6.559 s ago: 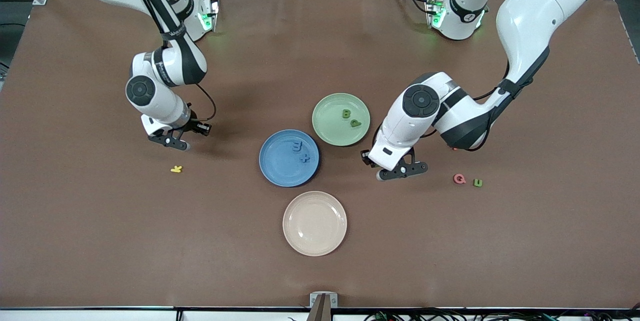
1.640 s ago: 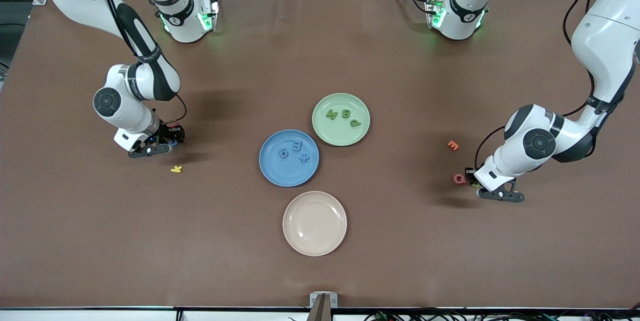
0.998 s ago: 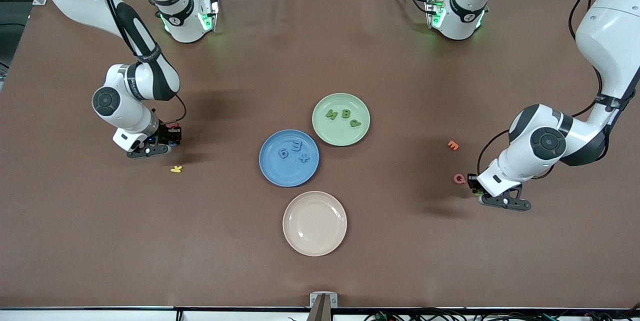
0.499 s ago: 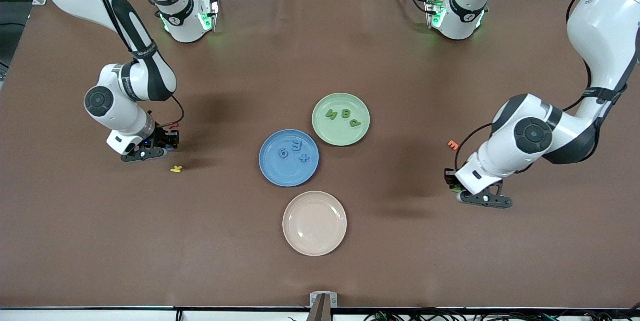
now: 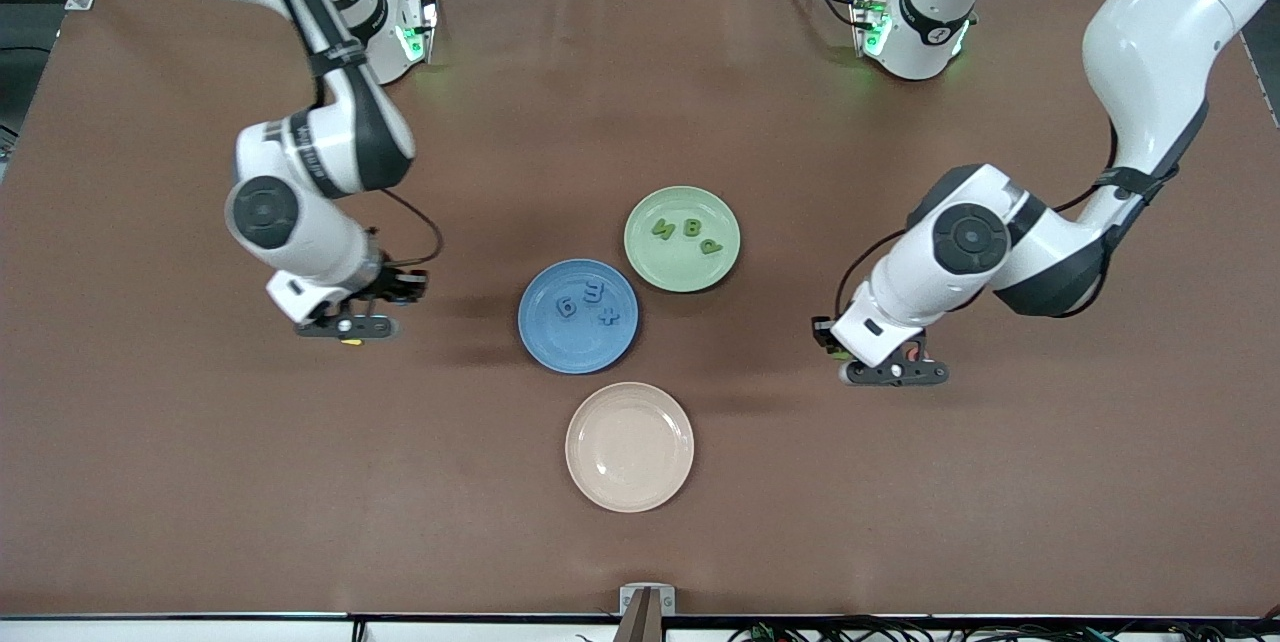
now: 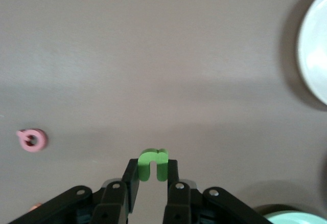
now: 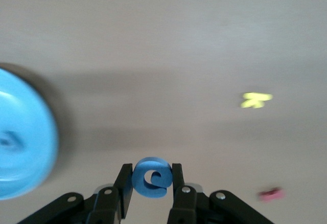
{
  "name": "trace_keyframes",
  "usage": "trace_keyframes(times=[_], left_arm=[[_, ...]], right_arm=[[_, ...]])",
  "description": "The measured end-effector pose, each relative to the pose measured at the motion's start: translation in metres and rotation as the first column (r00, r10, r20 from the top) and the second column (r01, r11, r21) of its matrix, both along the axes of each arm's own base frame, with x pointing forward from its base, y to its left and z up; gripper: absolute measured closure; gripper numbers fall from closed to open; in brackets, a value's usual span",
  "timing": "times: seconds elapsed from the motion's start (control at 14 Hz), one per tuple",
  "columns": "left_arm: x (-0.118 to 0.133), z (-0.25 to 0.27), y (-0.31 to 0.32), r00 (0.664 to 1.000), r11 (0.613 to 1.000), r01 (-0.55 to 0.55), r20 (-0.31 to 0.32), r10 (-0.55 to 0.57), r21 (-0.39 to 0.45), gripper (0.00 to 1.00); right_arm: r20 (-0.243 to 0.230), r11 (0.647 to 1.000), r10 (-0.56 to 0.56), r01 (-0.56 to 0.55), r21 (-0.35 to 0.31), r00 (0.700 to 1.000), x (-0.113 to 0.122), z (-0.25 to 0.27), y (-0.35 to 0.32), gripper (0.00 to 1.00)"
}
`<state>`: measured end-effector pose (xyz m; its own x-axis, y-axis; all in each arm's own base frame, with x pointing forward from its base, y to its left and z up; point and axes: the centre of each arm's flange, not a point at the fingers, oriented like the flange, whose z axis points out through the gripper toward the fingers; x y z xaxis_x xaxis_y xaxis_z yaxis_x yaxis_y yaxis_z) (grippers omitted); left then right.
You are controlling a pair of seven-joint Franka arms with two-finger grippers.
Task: Sort letters by color into matching plates
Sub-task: 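Grasp the green n with the left gripper while the right gripper grasps blue e, then carry the n toward the green plate while the right gripper places e on blue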
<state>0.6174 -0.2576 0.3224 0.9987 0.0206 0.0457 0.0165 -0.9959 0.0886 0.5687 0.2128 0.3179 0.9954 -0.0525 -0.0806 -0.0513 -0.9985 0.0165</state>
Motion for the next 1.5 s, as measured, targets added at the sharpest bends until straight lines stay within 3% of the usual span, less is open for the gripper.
trace_keyframes(times=[0.43, 0.78, 1.21, 1.28, 1.5], left_arm=[[-0.015, 0.018, -0.051, 0.996, 0.997, -0.079, -0.042, 0.079, 0.001, 0.74], [-0.018, 0.028, -0.057, 0.992, 0.995, -0.1, -0.075, 0.101, 0.013, 0.74], [-0.024, 0.034, -0.063, 0.987, 0.992, -0.126, -0.095, 0.128, 0.029, 0.74], [-0.026, 0.035, -0.064, 0.986, 0.991, -0.13, -0.103, 0.133, 0.039, 0.74], [-0.03, 0.035, -0.068, 0.979, 0.985, -0.164, -0.111, 0.168, 0.049, 0.74]], right_arm=[[-0.003, 0.988, -0.152, 0.152, 0.007, 0.988, -0.009, -0.066, 0.174, 0.65], [0.057, 0.983, -0.178, 0.176, 0.042, 0.982, 0.02, -0.107, 0.191, 0.65], [0.06, 0.983, -0.179, 0.176, 0.042, 0.982, 0.025, -0.117, 0.194, 0.65], [0.061, 0.983, -0.179, 0.176, 0.043, 0.982, 0.025, -0.116, 0.194, 0.6], [0.063, 0.983, -0.178, 0.176, 0.047, 0.982, 0.028, -0.108, 0.197, 0.3]])
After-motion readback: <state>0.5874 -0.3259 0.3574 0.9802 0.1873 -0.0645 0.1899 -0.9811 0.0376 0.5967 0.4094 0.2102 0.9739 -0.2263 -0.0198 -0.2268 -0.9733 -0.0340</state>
